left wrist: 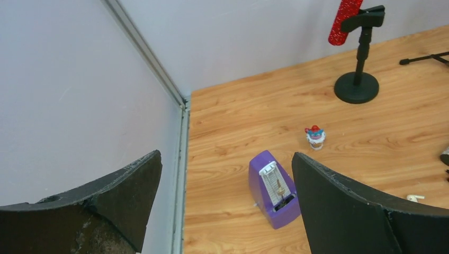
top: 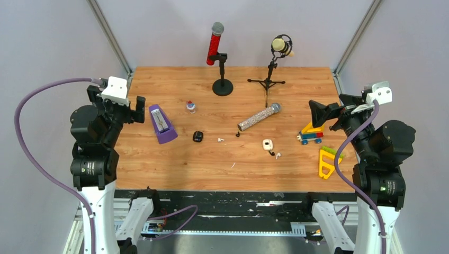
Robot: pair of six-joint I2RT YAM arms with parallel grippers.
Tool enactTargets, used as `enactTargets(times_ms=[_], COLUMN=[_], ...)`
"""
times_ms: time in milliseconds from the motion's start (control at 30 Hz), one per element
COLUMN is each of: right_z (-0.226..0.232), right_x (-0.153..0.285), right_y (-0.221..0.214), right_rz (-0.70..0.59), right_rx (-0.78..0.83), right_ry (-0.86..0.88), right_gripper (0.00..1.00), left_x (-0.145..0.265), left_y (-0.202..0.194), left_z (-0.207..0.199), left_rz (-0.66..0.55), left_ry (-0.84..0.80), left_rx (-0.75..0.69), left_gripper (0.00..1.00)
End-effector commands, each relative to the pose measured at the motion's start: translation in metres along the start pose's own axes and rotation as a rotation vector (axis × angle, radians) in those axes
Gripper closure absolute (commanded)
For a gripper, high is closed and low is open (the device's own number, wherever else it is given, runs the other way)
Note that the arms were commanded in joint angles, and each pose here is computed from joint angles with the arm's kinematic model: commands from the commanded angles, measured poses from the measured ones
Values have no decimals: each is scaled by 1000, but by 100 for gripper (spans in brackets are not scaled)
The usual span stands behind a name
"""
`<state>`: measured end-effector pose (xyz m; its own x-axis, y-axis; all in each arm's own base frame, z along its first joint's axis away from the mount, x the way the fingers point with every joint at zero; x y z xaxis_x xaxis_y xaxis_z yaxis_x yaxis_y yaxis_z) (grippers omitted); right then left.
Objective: Insert the wireless bluetooth earbuds into the charging case
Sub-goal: Pick up the charging case from the center of the board.
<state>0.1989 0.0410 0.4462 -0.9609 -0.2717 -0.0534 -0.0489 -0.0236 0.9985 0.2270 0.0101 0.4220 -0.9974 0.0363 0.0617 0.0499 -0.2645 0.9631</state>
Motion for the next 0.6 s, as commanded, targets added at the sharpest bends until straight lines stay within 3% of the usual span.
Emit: enactTargets(times_ms=[0, 267, 567], right_z=[10, 24, 28], right_x=[-5, -22, -43], right_y=[11, -22, -92], right_rz=[-14, 61, 170], right_rx=[-5, 117, 120], right_ry=[74, 265, 386], right_gripper=[0, 0, 0], left_x=[-8, -24, -41], left_y=[1, -22, -83], left_z=[-9, -25, -64], left_rz=[-2, 48, 164], left_ry=[-77, -177, -397], left_rx=[-35, -57, -68], left_gripper=[0, 0, 0])
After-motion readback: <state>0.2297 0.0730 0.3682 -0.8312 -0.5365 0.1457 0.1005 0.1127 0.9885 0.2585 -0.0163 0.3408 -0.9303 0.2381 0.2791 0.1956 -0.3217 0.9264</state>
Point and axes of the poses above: each gripper's point midway between its finger pads, its own x axis back along the fingers, its own z axis along the line the jaws close on, y = z × x, the point moved 2 cm from there along x, back along the fingers, and after that the axes turned 1 degree about x, right-handed, at the moved point
